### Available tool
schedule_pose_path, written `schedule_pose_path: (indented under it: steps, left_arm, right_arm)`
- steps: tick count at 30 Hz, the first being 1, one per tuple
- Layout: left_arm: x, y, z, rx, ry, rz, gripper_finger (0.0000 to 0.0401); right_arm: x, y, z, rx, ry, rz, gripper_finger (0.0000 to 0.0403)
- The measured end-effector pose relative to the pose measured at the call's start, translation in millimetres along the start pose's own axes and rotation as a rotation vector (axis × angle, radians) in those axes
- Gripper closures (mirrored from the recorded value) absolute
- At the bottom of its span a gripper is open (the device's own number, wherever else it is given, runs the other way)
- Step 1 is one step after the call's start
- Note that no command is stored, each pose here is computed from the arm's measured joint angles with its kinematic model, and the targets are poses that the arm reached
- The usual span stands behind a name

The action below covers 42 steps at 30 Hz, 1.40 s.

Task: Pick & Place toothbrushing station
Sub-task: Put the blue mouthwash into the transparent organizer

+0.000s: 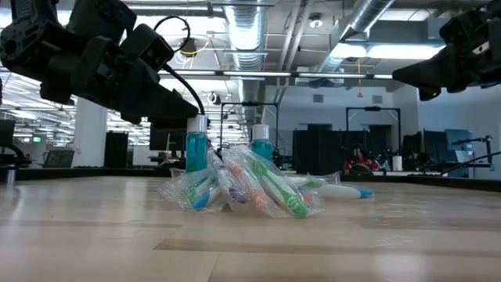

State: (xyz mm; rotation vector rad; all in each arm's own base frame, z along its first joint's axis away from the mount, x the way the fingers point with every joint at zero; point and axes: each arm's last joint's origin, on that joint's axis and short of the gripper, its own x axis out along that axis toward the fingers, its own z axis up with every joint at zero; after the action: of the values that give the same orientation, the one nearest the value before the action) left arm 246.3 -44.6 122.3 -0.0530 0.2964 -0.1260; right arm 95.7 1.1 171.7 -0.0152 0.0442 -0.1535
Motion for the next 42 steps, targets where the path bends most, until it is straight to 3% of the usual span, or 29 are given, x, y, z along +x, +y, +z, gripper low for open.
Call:
schedule_pose_path:
  steps: [17,42]
  left_arm:
    - [21.1,-1.5,-9.3,0.005,0.052,0.000,0.0191]
    - [18.1,-2.1,-0.9,0.003,0.018,-0.004,0.0198]
  right_arm:
    - [0.0,0.0,0.0,0.000,0.000,0.000,0.0403]
    - [0.0,0.0,0.0,0.000,0.000,0.000,0.0403]
